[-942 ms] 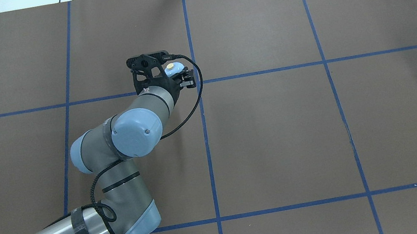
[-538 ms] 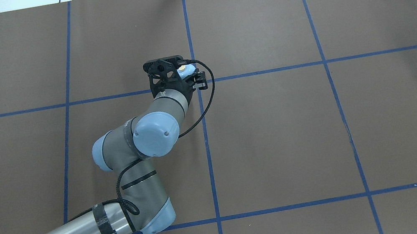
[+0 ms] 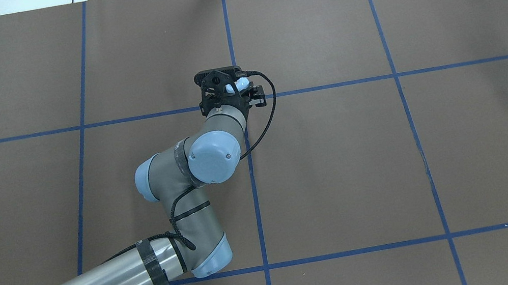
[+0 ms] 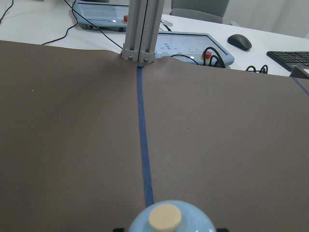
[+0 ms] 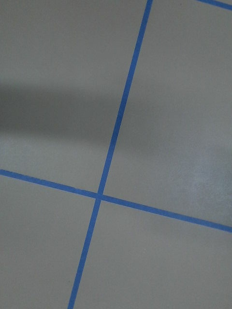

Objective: Place and press bell with both arms
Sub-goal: 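Lower the bell onto the central grid crossing and open the left gripper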

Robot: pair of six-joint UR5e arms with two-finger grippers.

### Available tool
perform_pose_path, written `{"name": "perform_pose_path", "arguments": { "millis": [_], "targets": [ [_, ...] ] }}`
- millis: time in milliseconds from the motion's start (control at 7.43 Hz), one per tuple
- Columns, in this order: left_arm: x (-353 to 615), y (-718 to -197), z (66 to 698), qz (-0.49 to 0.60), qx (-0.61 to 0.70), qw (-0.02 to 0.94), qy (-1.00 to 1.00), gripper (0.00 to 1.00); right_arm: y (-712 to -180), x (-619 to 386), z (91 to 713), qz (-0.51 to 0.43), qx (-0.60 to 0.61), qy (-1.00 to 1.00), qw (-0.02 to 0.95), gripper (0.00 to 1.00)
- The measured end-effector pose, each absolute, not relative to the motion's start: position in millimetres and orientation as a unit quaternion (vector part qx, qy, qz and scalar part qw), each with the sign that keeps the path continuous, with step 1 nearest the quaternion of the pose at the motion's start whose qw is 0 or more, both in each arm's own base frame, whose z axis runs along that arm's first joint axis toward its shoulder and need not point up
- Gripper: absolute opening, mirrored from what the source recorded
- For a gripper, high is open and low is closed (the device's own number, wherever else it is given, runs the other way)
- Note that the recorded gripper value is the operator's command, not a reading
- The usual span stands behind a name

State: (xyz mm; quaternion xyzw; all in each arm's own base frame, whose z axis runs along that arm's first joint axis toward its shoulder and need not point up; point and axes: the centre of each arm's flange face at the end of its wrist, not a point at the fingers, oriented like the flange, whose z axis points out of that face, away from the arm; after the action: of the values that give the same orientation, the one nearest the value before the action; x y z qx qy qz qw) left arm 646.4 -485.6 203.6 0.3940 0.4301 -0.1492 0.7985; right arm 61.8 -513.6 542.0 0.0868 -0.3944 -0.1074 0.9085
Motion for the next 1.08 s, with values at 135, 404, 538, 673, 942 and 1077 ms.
{"name": "perform_pose_path", "arguments": {
  "millis": [135,404,538,673,942,1077],
  "targets": [
    [649.3,-487.0,208.5,-0.141,0.397,0.803,0.422,0.00,-514.5,58.4,536.5,-0.111,0.091,-0.402,0.904,1.00],
    [655.3,-488.6,220.4,-0.133,0.400,0.811,0.407,0.00,-515.8,55.1,531.6,-0.115,0.094,-0.408,0.901,0.99],
    [658.1,-487.3,224.0,-0.132,0.402,0.812,0.402,0.00,-515.9,54.7,530.7,-0.115,0.094,-0.410,0.900,1.00],
    [660.8,-485.3,226.0,-0.132,0.404,0.813,0.398,0.00,-515.9,54.4,529.5,-0.116,0.096,-0.410,0.899,1.00],
    [663.7,-482.5,226.6,-0.131,0.405,0.813,0.397,0.00,-516.0,54.2,526.6,-0.117,0.098,-0.411,0.899,0.99],
    [665.6,-480.1,226.4,-0.129,0.405,0.814,0.397,0.00,-516.4,54.2,525.7,-0.118,0.099,-0.411,0.899,0.99]
  ]
}}
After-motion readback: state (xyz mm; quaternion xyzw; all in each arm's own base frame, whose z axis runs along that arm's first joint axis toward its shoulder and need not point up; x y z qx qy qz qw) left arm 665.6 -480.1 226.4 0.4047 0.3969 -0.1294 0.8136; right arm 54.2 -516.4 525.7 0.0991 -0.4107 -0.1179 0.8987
